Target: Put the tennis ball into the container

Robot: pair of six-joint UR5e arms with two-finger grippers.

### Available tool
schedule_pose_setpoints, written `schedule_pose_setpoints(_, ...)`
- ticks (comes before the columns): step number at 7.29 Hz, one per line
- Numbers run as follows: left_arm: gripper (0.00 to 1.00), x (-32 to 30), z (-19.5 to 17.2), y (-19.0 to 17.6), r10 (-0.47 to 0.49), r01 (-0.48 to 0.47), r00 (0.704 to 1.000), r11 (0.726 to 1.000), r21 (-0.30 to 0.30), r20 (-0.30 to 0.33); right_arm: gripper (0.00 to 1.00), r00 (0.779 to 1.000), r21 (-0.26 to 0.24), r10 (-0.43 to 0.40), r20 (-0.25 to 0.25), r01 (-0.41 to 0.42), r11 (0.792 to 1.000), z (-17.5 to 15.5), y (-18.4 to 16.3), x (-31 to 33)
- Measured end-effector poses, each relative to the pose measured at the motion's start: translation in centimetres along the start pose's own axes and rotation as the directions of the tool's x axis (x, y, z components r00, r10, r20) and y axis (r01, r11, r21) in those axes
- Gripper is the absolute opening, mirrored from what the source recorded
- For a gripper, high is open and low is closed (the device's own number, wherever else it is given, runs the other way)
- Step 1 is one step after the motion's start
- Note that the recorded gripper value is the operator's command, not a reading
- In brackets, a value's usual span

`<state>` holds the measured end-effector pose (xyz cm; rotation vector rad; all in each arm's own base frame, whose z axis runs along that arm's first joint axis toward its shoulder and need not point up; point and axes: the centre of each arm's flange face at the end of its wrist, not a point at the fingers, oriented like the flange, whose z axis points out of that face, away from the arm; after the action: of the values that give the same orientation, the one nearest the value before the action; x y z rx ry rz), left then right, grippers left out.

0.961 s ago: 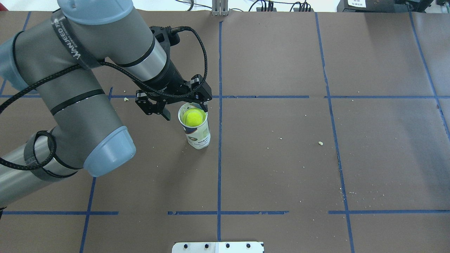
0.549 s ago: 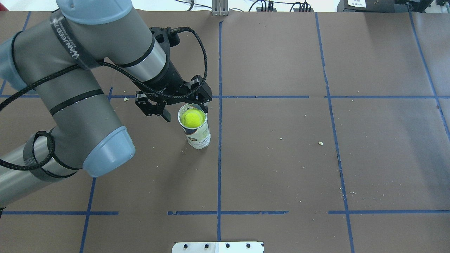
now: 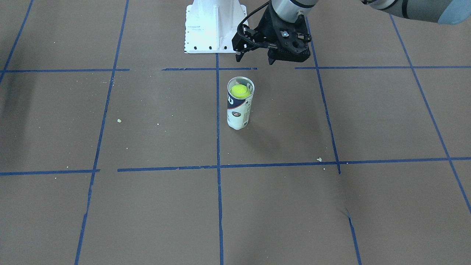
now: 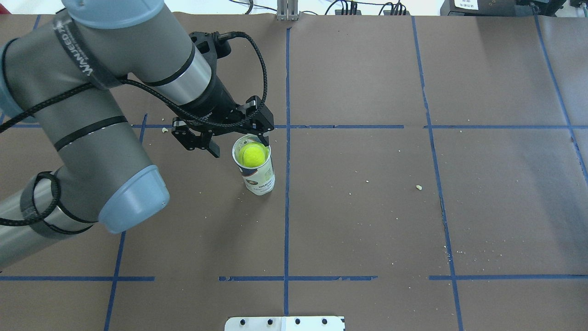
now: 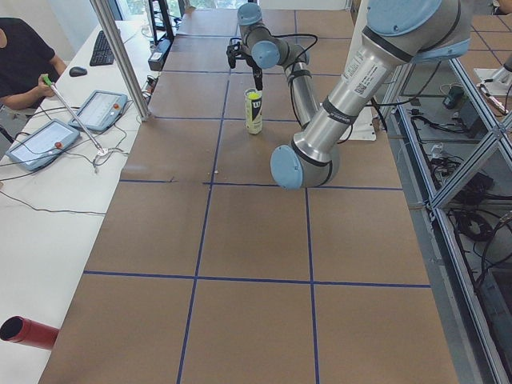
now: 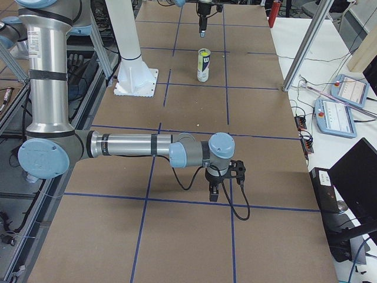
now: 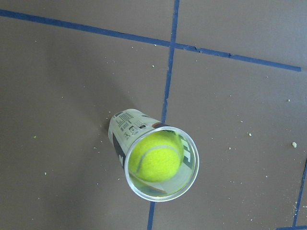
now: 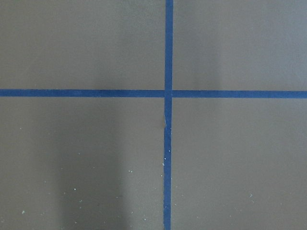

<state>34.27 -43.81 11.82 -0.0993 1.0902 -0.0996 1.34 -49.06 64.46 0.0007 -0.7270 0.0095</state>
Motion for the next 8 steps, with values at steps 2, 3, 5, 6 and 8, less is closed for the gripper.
schedule_pose_setpoints(2,1.00,-5.8,-2.4,-3.6,-0.045,0.042,0.998,0.997,0.071,0.037,1.00,1.000,0.000,0.000,0.000,0.000,1.000,0.0,0.0,0.0)
schedule_pose_setpoints(3,1.00,-10.3,-3.8,-5.9,-0.018,0.010,0.997,0.994,0.105,0.081,1.00,1.000,0.000,0.000,0.000,0.000,1.000,0.0,0.0,0.0)
schedule_pose_setpoints(5,1.00,-21.8,-7.0,-10.3,0.038,-0.066,0.981,0.987,0.144,0.192,1.00,1.000,0.000,0.000,0.000,0.000,1.000,0.0,0.0,0.0)
schedule_pose_setpoints(6,1.00,-28.8,-8.6,-12.7,0.074,-0.111,0.964,0.984,0.137,0.254,1.00,1.000,-0.001,0.000,0.000,0.000,1.000,0.0,0.0,0.0)
schedule_pose_setpoints(8,1.00,-44.0,-11.4,-17.3,0.140,-0.175,0.927,0.982,0.070,0.349,1.00,1.000,0.000,0.000,0.000,0.000,1.000,0.0,0.0,0.0)
